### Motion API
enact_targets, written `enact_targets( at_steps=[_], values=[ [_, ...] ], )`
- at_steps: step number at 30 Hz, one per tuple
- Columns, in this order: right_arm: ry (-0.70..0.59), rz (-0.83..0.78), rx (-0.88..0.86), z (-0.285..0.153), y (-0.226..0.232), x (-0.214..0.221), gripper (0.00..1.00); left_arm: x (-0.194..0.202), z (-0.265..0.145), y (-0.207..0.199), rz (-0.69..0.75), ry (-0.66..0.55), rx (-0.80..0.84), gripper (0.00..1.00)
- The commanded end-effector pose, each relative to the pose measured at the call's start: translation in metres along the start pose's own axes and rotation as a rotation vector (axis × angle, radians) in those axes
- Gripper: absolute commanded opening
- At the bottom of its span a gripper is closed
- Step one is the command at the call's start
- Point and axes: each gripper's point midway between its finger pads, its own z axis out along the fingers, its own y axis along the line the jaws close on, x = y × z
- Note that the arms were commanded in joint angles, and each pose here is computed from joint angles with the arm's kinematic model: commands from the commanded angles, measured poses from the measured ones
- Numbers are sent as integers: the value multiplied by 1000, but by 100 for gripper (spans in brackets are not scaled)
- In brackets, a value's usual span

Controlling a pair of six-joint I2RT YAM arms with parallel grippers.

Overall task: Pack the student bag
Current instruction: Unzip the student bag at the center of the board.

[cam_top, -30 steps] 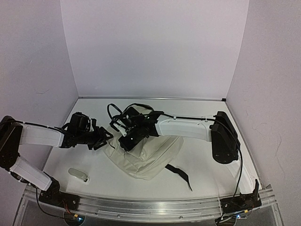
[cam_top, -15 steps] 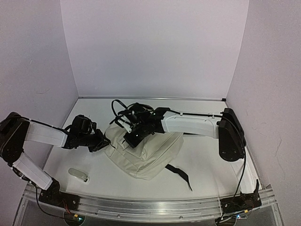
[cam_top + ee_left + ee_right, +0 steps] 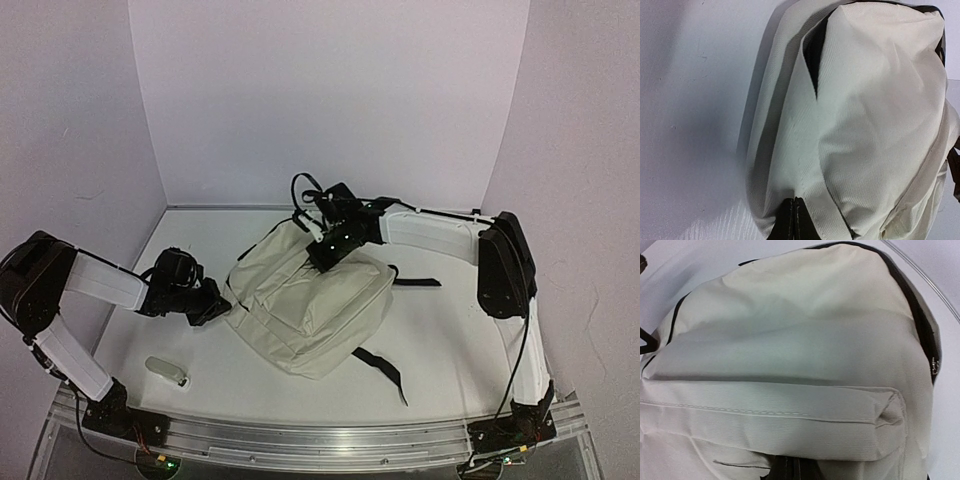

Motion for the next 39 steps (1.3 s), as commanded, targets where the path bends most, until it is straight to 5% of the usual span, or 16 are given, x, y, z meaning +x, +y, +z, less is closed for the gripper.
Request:
enact_targets(
  at_steps=[1, 11, 15, 19, 29, 39],
  values=[
    [-34, 12, 118, -26, -57, -12, 0, -7, 2, -12, 36, -5, 37, 0],
    [-57, 27, 117, -17, -70, -23, 0, -4, -6, -44, 177, 9, 110, 4],
    [-70, 67, 43, -24, -57, -24, 0, -7, -23, -92, 362, -46, 150, 47],
    [-74, 100, -29, -25, -44, -25, 0, -14, -23, -130, 475, -49, 186, 67],
    [-40, 126, -97, -16, -22, -13, 0, -24, 22, -185, 780, 23, 121, 71],
    [-39, 142, -119, -17, -17, -13, 0, -1, 47, -196, 916, 95, 69, 73]
  ],
)
